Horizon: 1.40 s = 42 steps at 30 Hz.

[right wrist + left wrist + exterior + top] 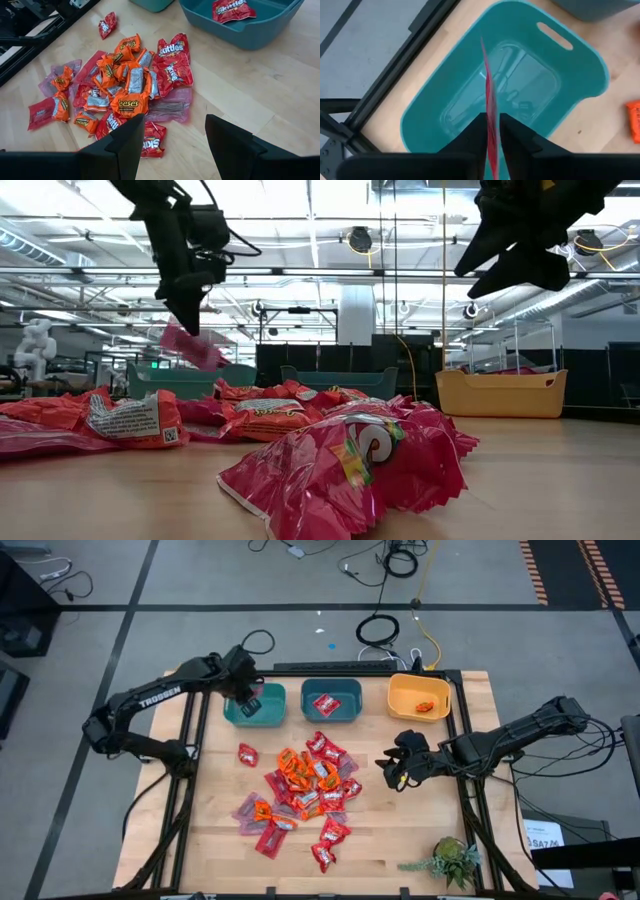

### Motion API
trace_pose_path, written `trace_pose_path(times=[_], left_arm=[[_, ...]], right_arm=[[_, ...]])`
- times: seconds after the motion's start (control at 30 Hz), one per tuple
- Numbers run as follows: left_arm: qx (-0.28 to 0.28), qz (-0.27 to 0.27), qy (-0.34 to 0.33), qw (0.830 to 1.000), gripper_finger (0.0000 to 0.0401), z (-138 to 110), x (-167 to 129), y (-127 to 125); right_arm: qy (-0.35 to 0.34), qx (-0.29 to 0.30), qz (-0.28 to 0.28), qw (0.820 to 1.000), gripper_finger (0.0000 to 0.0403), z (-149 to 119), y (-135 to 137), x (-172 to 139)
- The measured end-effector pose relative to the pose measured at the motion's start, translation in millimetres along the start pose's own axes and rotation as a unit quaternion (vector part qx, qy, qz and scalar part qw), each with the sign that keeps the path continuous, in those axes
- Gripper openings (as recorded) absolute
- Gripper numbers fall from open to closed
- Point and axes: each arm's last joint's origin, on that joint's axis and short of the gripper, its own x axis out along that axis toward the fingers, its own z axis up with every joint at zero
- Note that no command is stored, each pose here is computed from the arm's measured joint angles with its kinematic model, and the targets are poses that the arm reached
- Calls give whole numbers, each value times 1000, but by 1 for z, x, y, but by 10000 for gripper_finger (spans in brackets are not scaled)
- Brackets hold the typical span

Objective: Sort candy
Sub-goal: Put the red chocolate into the green bin, then put the red candy into the blue bin

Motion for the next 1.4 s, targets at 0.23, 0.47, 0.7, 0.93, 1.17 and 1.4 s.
trace_pose_path(times=[0.23,0.47,0.7,0.93,1.17,1.4], left_arm=[[10,9,1,1000,105,3,5,0],[22,22,5,999,107,2,5,0],[-20,14,31,999,107,-1,2,-7],[-3,-52,20,998,107,-3,-9,-27],[48,-83,-34,995,107,-9,-34,-52],[37,-120,-71,990,107,-20,-58,-73]], right_arm=[[0,1,0,1000,203,0,0,0],[0,1,1,1000,203,0,0,0],[-8,24,18,1000,203,2,4,0],[-12,-24,19,999,203,3,4,0],[-25,-61,29,997,203,6,6,1],[-110,-111,66,986,203,30,14,4]])
